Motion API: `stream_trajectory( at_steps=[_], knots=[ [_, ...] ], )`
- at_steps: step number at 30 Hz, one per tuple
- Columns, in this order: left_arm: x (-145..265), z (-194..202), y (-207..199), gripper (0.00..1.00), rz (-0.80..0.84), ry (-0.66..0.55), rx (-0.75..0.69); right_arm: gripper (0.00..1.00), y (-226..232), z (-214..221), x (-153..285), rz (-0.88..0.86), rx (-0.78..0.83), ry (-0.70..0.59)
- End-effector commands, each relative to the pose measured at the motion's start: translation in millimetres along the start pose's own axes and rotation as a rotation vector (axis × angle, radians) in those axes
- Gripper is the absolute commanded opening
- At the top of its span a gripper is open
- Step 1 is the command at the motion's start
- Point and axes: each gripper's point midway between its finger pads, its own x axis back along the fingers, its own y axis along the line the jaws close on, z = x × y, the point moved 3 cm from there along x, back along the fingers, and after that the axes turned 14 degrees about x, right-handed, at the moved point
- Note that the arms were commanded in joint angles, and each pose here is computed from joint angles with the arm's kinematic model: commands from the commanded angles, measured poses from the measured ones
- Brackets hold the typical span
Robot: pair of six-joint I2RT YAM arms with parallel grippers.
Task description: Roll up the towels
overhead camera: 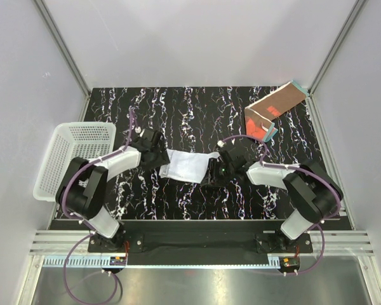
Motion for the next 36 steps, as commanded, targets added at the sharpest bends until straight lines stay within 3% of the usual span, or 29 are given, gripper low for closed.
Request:
stream_trajectory(
  at_steps=[1,2,7,12,13,14,16,20,24,25,28,30,34,36],
  knots=[
    [23,-15,15,0.74,-0.068,-0.076,-0.022,0.54,-35,39,22,0.237,0.02,0.168],
    [32,-20,9,0.75,-0.047,-0.098,-0.021,0.64,-29,31,28,0.229,0.029,0.142],
    [70,-33,6,0.77,-0.048,-0.183,-0.045,0.82,-7,1,62,0.238,0.066,0.058],
    [131,-29,-33,0.85,0.014,-0.397,-0.269,1.0,2,-32,120,0.311,0.079,-0.165],
    [139,-31,-36,0.89,0.002,-0.45,-0.307,1.0,-1,-36,129,0.341,0.075,-0.211],
    [146,-15,-48,0.99,0.04,-0.463,-0.37,1.0,3,-42,145,0.332,0.075,-0.277],
    [153,0,-64,0.99,0.101,-0.498,-0.433,1.0,-3,-43,157,0.368,0.041,-0.345],
    [144,32,-92,0.99,0.262,-0.401,-0.446,1.0,1,-44,186,0.338,0.015,-0.47],
    [149,49,-112,0.99,0.424,-0.436,-0.352,1.0,0,-38,206,0.296,-0.057,-0.581],
    [153,52,-122,0.99,0.509,-0.405,-0.28,1.0,-6,-32,206,0.308,-0.07,-0.59],
    [156,81,-142,0.99,0.699,-0.273,-0.392,1.0,-15,-24,220,0.322,-0.166,-0.659],
    [148,94,-153,0.99,0.641,-0.2,-0.471,1.0,-17,-19,229,0.324,-0.151,-0.677],
    [113,106,-159,0.98,0.329,-0.221,-0.6,1.0,-21,-12,228,0.347,-0.12,-0.64],
    [104,128,-168,0.95,0.277,-0.214,-0.683,1.0,-22,-10,225,0.36,-0.107,-0.608]
  ],
)
